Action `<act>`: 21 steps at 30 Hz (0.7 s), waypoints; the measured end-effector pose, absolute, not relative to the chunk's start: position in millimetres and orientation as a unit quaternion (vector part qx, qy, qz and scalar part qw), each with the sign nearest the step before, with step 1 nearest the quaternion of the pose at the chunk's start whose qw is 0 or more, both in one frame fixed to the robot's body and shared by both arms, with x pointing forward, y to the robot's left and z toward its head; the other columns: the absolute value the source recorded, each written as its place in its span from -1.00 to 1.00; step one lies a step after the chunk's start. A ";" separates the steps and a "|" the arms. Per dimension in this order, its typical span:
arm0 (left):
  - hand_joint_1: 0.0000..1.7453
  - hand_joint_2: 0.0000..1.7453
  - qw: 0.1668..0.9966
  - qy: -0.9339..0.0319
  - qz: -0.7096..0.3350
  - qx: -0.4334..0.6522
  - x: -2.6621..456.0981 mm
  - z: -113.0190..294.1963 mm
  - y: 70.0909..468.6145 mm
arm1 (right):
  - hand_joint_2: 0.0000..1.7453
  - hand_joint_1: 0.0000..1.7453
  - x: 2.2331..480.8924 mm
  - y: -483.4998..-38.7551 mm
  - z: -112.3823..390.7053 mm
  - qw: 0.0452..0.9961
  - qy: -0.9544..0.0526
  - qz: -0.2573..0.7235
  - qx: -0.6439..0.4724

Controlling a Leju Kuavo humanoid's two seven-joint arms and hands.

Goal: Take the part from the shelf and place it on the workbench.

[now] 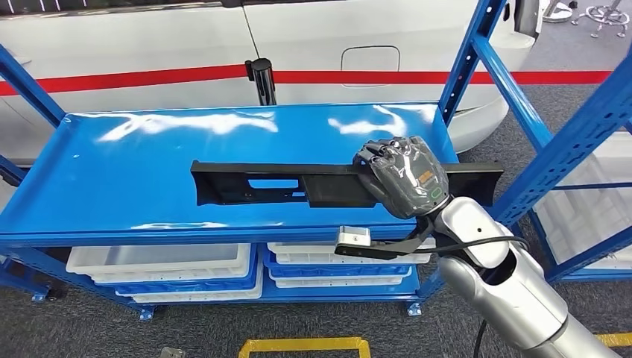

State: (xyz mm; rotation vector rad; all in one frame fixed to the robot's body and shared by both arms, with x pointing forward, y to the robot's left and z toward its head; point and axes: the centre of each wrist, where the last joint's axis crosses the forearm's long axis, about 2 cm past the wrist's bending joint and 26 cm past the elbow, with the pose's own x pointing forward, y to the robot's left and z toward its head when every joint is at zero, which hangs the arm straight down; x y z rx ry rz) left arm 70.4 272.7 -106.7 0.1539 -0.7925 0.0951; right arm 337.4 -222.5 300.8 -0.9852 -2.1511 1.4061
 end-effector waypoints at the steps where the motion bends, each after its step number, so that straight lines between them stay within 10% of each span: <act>1: -1.00 1.00 0.919 -0.385 0.046 0.075 70.1 -106.7 272.7 | 1.00 0.94 337.2 -223.0 300.3 0.194 -0.767 0.501 -0.351; 21: -1.00 1.00 0.919 -0.384 0.050 0.079 70.7 -106.7 273.9 | 1.00 0.94 330.7 -229.1 288.4 0.199 -0.773 0.488 -0.353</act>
